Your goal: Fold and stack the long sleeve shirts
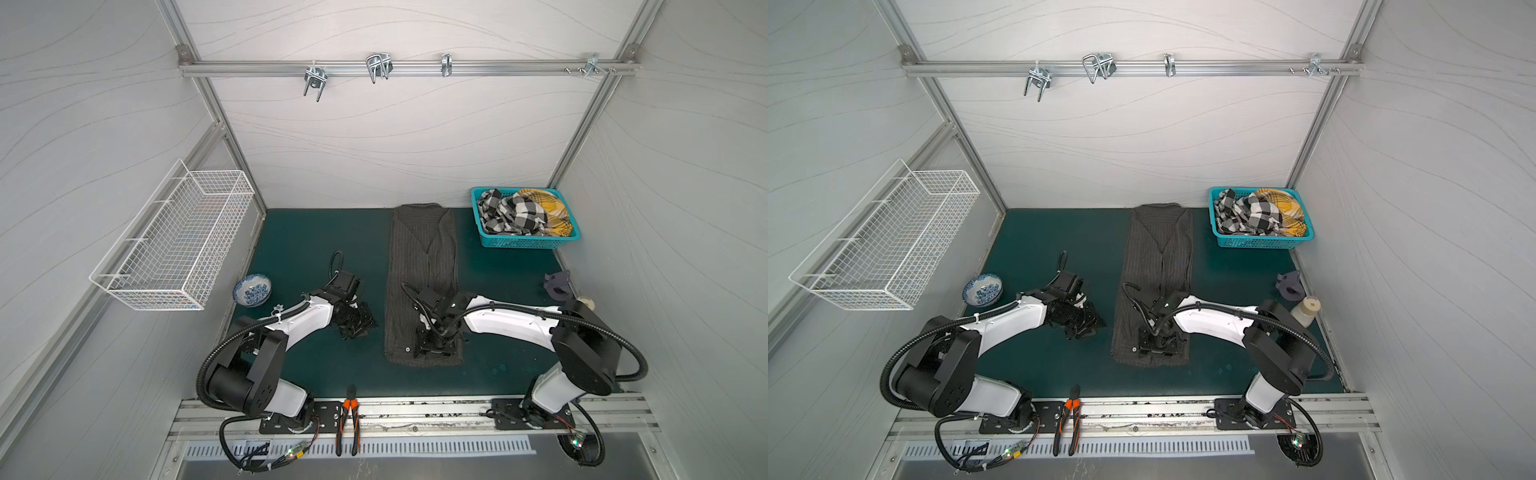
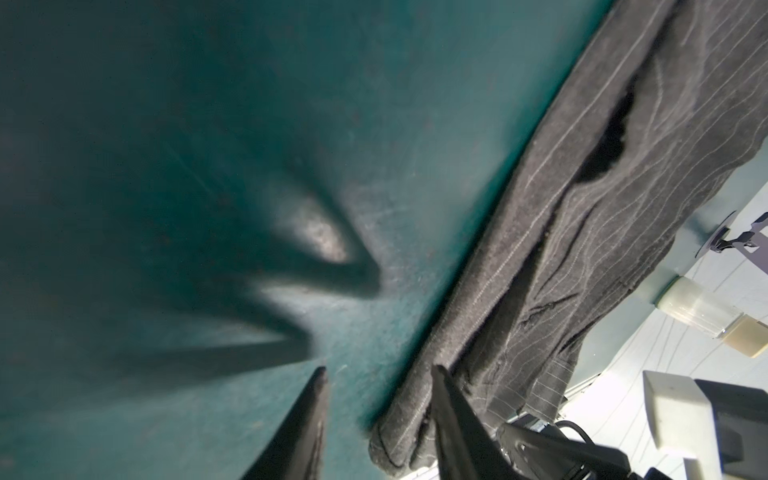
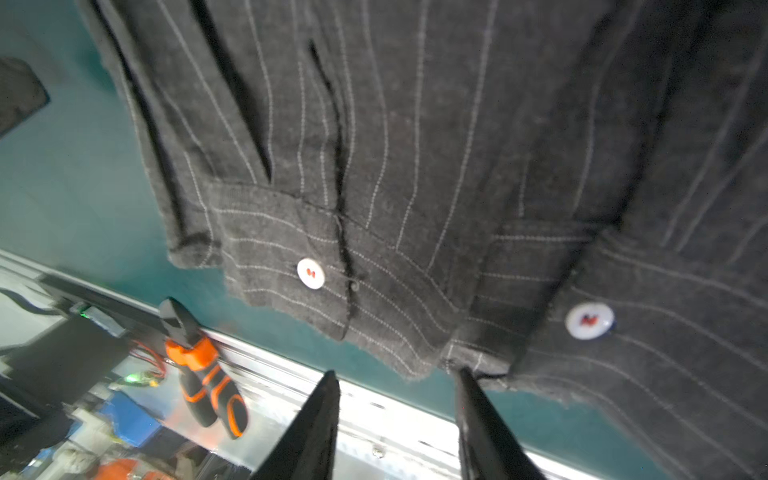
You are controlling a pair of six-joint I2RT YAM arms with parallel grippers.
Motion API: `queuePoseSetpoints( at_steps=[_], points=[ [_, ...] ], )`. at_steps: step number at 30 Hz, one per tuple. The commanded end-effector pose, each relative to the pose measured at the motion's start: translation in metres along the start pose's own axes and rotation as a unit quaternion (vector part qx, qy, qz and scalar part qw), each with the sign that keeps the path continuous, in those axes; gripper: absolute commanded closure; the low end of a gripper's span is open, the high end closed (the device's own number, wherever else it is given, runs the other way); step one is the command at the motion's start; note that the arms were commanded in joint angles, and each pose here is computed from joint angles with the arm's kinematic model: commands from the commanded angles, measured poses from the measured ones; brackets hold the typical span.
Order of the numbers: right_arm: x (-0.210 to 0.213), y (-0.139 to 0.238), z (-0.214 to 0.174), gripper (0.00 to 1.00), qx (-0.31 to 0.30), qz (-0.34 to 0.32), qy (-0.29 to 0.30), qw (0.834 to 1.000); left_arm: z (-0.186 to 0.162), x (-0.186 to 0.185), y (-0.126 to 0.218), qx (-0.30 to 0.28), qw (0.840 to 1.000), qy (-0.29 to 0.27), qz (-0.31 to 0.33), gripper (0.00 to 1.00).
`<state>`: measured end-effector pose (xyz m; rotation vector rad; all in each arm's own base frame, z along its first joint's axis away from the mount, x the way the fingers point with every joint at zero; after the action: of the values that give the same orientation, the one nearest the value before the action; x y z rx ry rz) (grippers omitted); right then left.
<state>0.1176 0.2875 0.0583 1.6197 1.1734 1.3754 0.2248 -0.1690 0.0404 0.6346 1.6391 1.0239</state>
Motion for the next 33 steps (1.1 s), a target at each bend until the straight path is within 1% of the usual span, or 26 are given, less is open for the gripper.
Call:
queuePoseSetpoints(
  at_steps=[1,3,5,6,7,8,12,14,16,19,23,25,29,31,32,33],
  points=[
    [-0.002,0.026,-0.007,0.39,-0.019,-0.011,0.023,0.999,-0.008,-0.016,0.002,0.007,1.0,-0.012,-0.018,0.55],
    [-0.013,0.049,-0.006,0.32,-0.053,-0.028,0.037,0.997,-0.014,-0.019,0.0,0.014,1.0,-0.012,-0.023,0.53],
    [-0.032,0.064,-0.003,0.3,-0.074,-0.039,0.029,0.996,-0.018,-0.018,-0.001,0.018,1.0,-0.01,-0.023,0.52],
    [-0.043,0.066,-0.002,0.3,-0.075,-0.038,0.02,0.996,-0.02,-0.016,-0.002,0.019,1.0,-0.007,-0.023,0.52],
    [-0.057,0.067,0.0,0.31,-0.073,-0.034,0.005,0.997,-0.021,-0.016,-0.002,0.019,1.0,-0.005,-0.024,0.52],
    [-0.07,0.066,0.002,0.34,-0.07,-0.025,-0.014,0.997,-0.021,-0.016,-0.003,0.021,0.999,-0.004,-0.028,0.52],
    [-0.096,0.059,0.011,0.42,-0.055,0.053,-0.054,0.996,-0.021,-0.022,-0.004,0.027,0.999,-0.008,-0.041,0.52],
    [-0.101,0.054,0.014,0.45,-0.045,0.089,-0.066,0.993,-0.021,-0.022,-0.008,0.035,0.999,-0.009,-0.041,0.52],
    [-0.099,0.049,0.015,0.44,-0.033,0.112,-0.056,0.992,-0.023,-0.023,-0.011,0.042,0.998,-0.01,-0.045,0.52],
    [-0.099,0.041,0.015,0.43,-0.021,0.12,-0.059,0.991,-0.028,-0.02,-0.015,0.052,0.998,-0.014,-0.04,0.52],
    [-0.102,0.032,0.016,0.48,-0.016,0.123,-0.074,0.99,-0.035,-0.014,-0.017,0.061,0.998,-0.013,-0.031,0.52],
    [-0.103,0.029,0.018,0.49,-0.016,0.123,-0.077,0.989,-0.038,-0.012,-0.017,0.063,0.998,-0.013,-0.029,0.53],
    [-0.102,0.028,0.02,0.46,-0.016,0.126,-0.082,0.989,-0.043,-0.007,-0.019,0.069,0.997,-0.01,-0.023,0.54],
    [-0.101,0.028,0.022,0.46,-0.016,0.129,-0.083,0.988,-0.044,-0.006,-0.021,0.072,0.997,-0.009,-0.022,0.56],
    [-0.101,0.028,0.022,0.47,-0.015,0.13,-0.084,0.988,-0.044,-0.006,-0.023,0.073,0.997,-0.009,-0.023,0.58],
    [-0.101,0.027,0.022,0.51,-0.014,0.13,-0.085,0.988,-0.044,-0.007,-0.024,0.075,0.997,-0.008,-0.024,0.6]
  ],
)
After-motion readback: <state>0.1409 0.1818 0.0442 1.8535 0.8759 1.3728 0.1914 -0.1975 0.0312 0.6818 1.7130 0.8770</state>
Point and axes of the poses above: each gripper's point midway between its finger pads, its own y axis back along the fingers, its own x axis along the line the jaws close on, z = x × y, the point moved 1 cm from there along y, back along the fingers, and after that the axes turned 6 degrees about -y, right-handed, at the moved point
